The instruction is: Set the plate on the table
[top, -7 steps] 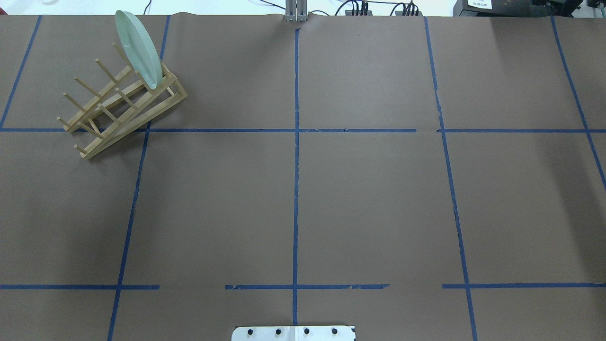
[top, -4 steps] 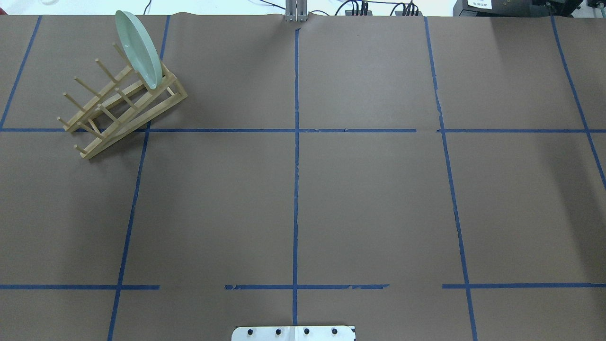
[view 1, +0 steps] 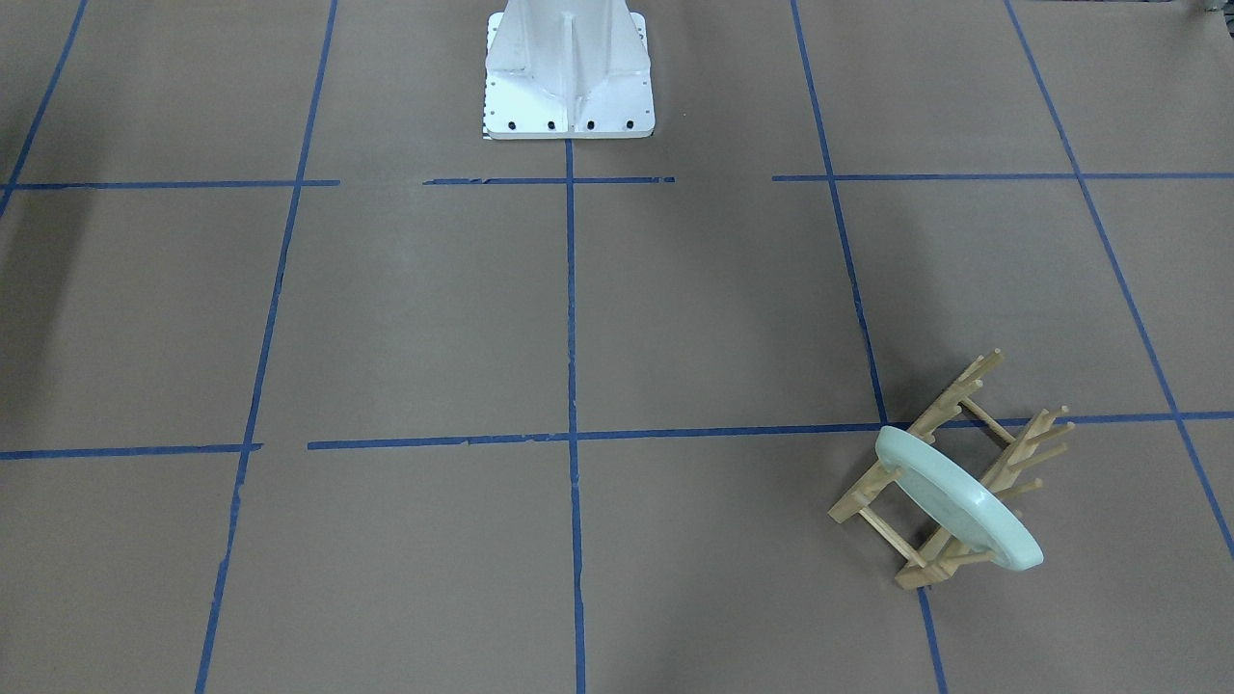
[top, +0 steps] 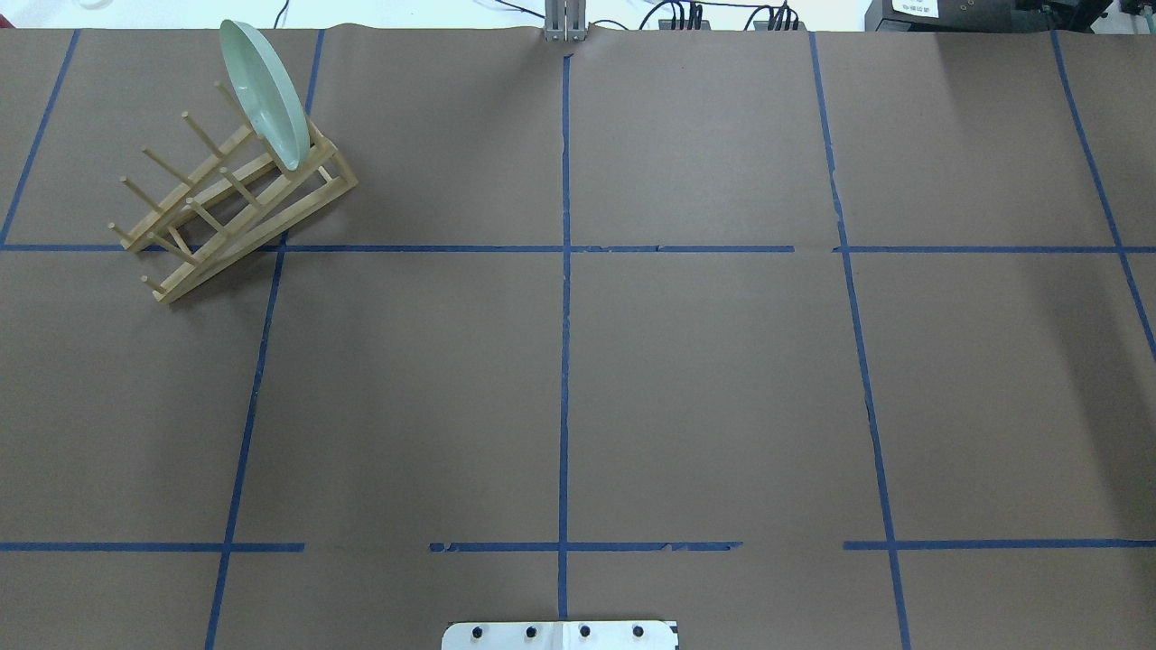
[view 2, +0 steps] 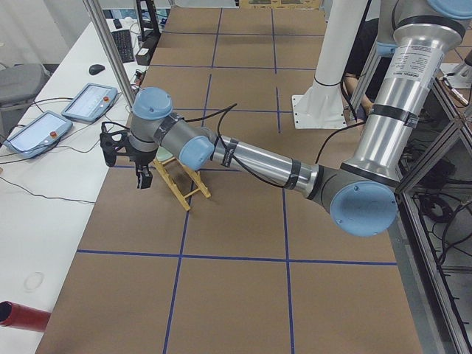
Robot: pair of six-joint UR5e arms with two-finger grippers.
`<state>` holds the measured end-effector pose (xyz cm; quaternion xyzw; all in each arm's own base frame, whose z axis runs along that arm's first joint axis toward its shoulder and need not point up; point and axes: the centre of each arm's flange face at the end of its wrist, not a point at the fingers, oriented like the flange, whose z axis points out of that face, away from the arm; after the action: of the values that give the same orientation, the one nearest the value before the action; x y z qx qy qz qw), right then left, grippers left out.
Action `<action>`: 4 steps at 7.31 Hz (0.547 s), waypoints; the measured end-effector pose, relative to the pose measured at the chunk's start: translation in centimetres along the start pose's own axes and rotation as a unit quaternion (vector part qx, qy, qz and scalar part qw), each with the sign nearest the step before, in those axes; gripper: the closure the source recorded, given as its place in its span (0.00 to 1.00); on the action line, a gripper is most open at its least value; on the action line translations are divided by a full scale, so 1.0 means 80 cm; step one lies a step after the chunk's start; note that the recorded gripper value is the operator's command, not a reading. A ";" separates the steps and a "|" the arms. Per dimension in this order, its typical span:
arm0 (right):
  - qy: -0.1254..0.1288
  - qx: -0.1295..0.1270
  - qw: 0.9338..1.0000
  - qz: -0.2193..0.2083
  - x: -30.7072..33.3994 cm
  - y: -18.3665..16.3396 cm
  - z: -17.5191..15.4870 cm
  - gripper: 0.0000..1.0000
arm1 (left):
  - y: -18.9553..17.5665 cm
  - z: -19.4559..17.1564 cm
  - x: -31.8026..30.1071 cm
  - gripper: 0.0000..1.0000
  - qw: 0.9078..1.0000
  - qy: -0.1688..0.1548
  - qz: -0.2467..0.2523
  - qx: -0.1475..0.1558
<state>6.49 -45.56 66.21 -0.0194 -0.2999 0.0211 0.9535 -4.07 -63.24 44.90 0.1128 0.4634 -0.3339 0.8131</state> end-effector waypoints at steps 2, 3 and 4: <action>0.000 0.000 1.000 0.000 0.000 0.000 0.000 0.00 | 0.014 0.030 0.002 0.00 0.992 0.101 -0.071 0.013; 0.000 0.000 1.000 0.000 0.000 0.000 0.000 0.00 | 0.034 0.050 0.022 0.00 0.988 0.134 -0.082 -0.003; 0.000 0.000 1.000 0.000 0.000 0.000 0.000 0.00 | 0.053 0.067 0.058 0.00 0.984 0.153 -0.088 -0.021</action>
<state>6.48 -45.56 66.19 -0.0192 -0.3001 0.0211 0.9535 3.88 -64.71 43.45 0.1047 0.5970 -0.3730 0.7025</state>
